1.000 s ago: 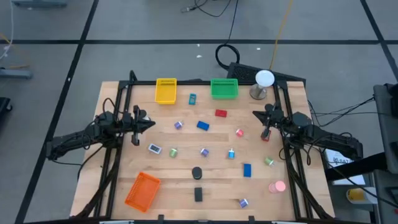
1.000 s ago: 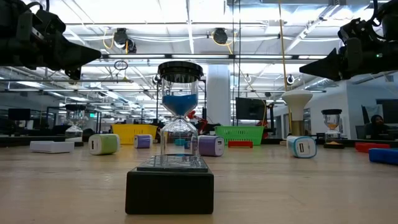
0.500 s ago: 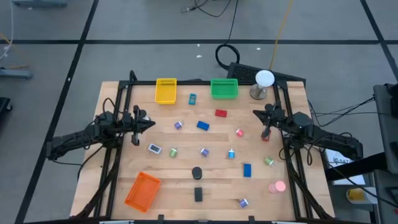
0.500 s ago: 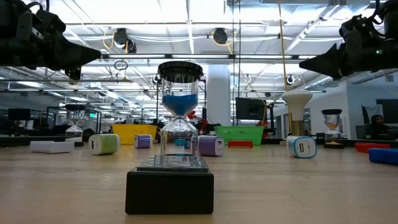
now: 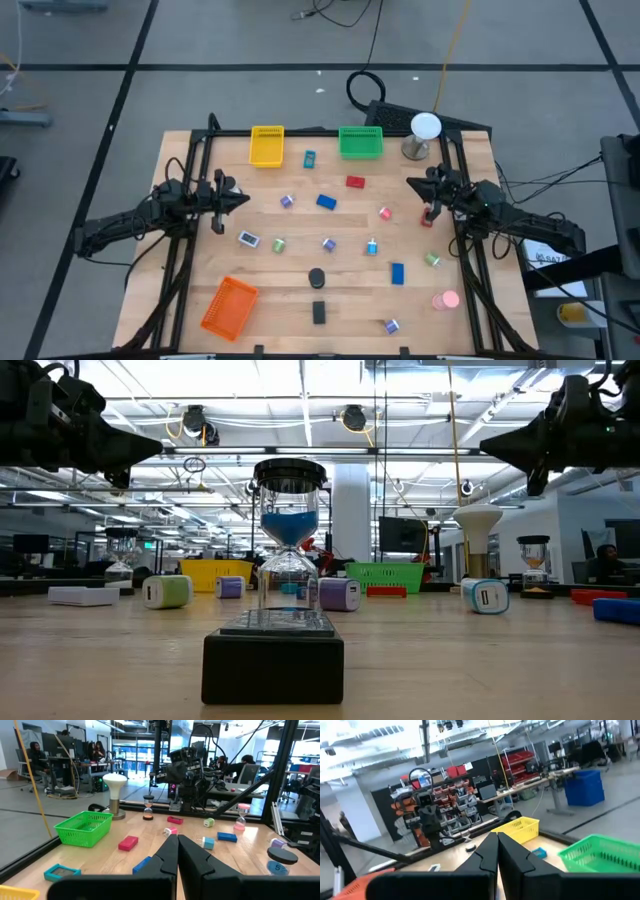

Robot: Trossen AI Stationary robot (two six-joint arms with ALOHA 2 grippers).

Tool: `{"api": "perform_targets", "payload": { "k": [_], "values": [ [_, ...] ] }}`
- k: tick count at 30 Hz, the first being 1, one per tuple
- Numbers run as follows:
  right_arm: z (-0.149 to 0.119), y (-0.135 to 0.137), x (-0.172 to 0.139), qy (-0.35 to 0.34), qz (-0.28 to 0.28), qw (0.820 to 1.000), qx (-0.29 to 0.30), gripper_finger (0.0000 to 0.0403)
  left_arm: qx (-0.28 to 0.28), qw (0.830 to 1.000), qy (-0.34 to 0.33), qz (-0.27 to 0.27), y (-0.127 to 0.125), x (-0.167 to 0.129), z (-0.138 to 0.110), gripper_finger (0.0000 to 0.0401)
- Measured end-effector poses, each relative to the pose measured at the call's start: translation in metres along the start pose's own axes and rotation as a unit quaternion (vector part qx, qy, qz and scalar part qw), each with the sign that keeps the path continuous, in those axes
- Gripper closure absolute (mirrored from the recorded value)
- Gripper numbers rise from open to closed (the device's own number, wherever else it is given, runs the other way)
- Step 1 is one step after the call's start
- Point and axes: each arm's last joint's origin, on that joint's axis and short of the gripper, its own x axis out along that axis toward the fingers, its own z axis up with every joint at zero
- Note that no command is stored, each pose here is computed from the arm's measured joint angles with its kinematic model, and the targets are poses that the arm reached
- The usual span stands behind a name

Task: Pick & Place Office items
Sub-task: Put the white hourglass into the yellow bin

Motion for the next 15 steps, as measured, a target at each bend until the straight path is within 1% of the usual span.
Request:
{"api": "perform_targets", "payload": {
  "k": [4, 8, 10, 12, 15],
  "values": [
    [-0.0027, -0.0002, 0.0012, 0.014, 0.005, 1.0, -0.018, 0.0403, 0.0, 1.0, 0.0, 0.0, 0.0, 0.0, 0.0, 0.0396],
    [-0.0055, -0.001, 0.0023, 0.028, 0.003, 0.996, -0.081, 0.0403, 0.0, 1.0, 0.0, 0.0, 0.0, 0.0, 0.0, 0.0396],
    [-0.0055, -0.001, 0.0026, 0.029, 0.003, 0.995, -0.1, 0.0403, 0.0, 1.0, 0.0, 0.0, 0.0, 0.0, 0.0001, 0.0396],
    [-0.0038, -0.0003, 0.0027, 0.019, 0.007, 0.995, -0.101, 0.0403, 0.0, 1.0, 0.0, 0.0, 0.0, 0.0, 0.0, 0.0396],
    [0.0031, 0.0037, 0.003, -0.014, 0.046, 0.994, -0.097, 0.0403, 0.0, 1.0, 0.0, 0.0, 0.0, 0.0, 0.0, 0.0396]
  ]
}}
